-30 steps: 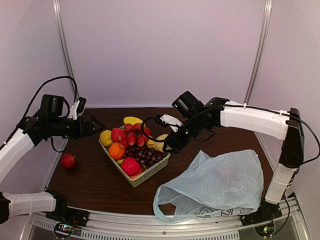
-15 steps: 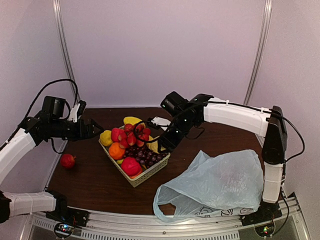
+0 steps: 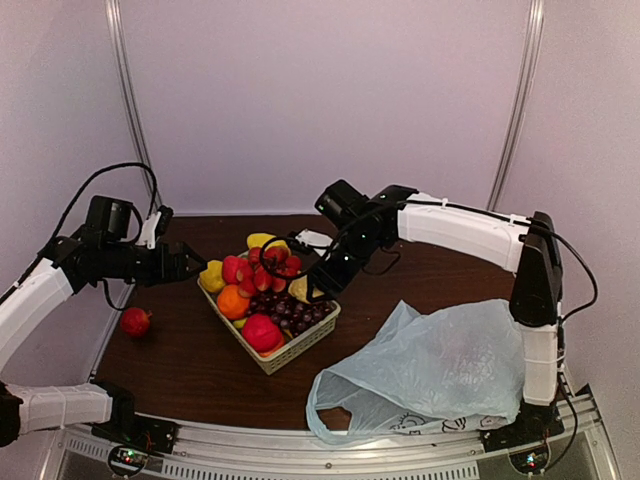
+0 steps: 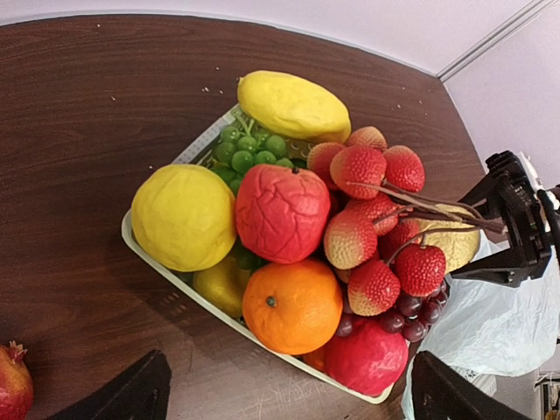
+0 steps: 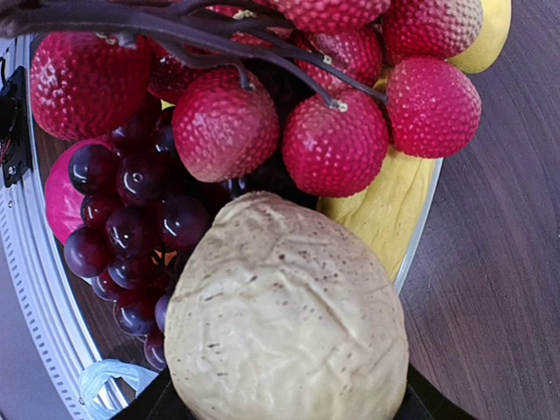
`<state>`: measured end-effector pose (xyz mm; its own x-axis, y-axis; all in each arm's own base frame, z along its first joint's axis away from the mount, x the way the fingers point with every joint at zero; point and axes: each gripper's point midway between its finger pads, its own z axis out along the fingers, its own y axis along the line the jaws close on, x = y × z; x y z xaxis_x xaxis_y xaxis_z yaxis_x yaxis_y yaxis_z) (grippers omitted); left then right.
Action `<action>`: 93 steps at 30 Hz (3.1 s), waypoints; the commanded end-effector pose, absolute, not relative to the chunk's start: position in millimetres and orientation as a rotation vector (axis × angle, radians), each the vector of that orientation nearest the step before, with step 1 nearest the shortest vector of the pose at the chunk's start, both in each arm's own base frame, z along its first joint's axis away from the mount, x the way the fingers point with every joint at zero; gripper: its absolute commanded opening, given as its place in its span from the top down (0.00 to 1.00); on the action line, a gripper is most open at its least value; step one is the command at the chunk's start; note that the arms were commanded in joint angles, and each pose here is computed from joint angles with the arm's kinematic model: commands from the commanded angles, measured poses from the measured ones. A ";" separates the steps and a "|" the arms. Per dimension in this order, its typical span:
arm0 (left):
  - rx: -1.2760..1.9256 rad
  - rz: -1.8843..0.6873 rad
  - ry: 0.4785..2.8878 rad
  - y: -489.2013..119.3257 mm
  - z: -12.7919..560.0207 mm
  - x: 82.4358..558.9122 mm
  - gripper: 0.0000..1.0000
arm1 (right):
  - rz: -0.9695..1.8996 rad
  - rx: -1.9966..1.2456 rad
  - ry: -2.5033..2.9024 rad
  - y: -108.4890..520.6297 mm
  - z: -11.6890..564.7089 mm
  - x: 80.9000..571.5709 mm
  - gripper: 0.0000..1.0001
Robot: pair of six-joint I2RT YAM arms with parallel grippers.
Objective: Untie the knot of the plastic bag and take out the fruit
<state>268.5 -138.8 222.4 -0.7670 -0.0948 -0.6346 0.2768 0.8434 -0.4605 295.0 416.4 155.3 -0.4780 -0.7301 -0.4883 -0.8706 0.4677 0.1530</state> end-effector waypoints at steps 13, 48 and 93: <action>0.132 -0.704 2.342 -135.2 220.8 267.5 0.03 | 0.634 -1.354 2.391 431.7 137.7 293.9 0.34; 0.117 -0.685 2.337 -130.8 225.3 263.1 0.03 | 0.720 -1.074 2.270 398.8 184.2 313.5 0.05; -0.868 -0.137 2.301 58.5 125.5 260.1 0.03 | 0.791 -0.702 2.075 344.8 253.2 325.8 0.01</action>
